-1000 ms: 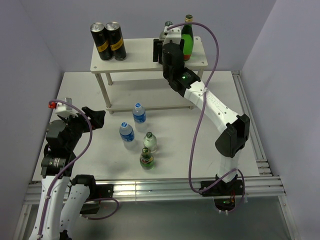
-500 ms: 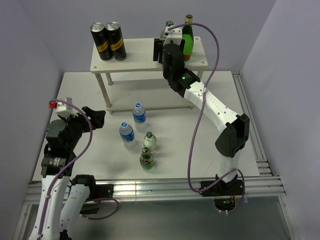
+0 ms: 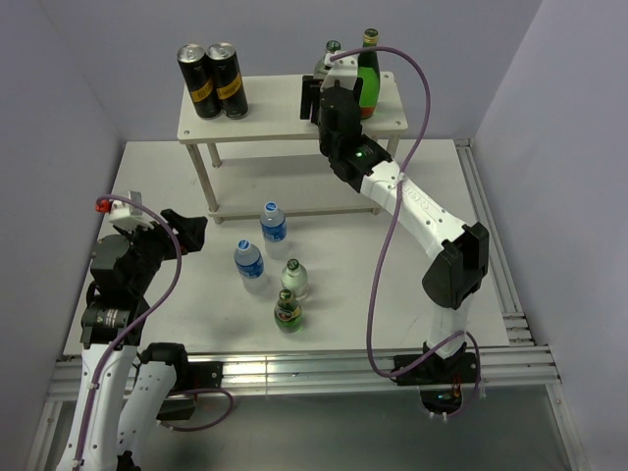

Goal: Place and organize the beverage onto the shelf

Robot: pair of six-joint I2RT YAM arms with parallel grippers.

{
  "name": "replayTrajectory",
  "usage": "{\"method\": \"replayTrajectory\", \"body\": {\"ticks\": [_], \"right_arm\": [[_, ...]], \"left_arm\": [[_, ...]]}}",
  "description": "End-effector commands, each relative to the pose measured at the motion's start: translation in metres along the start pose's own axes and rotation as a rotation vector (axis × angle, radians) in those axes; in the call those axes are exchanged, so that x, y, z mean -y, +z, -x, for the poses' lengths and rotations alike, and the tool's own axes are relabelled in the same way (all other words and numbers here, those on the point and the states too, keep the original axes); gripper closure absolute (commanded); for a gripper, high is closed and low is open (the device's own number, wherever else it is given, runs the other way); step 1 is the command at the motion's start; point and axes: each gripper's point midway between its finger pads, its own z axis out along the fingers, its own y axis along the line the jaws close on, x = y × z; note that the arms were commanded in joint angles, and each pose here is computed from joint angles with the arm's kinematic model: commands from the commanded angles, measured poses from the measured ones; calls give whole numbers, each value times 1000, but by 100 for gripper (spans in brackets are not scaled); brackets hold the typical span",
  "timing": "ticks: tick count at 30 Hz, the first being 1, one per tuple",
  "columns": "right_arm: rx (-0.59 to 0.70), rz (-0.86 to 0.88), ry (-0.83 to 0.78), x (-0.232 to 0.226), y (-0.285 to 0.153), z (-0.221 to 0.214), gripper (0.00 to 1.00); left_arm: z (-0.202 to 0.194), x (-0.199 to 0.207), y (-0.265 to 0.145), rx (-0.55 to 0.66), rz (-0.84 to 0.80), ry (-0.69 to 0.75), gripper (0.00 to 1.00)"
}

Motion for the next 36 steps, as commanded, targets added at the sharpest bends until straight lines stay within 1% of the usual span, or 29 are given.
{"method": "replayTrajectory", "body": {"ticks": [1, 5, 11, 17, 23, 28, 31, 36], "right_arm": [[-19, 9, -3, -1, 2, -15, 100], [1, 27, -5, -8, -18, -9, 100], [50, 70, 21, -20, -69, 8, 100], [76, 71, 58, -13, -115, 13, 100], [87, 62, 88, 3, -140, 8, 100], [83, 17, 112, 26, -153, -9, 100], [70, -9, 126, 35, -157, -29, 100], [-11, -21, 168, 44, -148, -81, 100]], "left_arm": [[8, 4, 0, 29, -23, 24, 1], [9, 5, -1, 35, -25, 25, 1], [9, 4, -1, 36, -22, 25, 1], [10, 4, -2, 39, -19, 27, 1], [9, 3, -1, 36, -18, 26, 1], [9, 2, -1, 36, -11, 26, 1], [9, 2, -1, 38, -11, 26, 1], [9, 2, 0, 34, -11, 25, 1]]}}
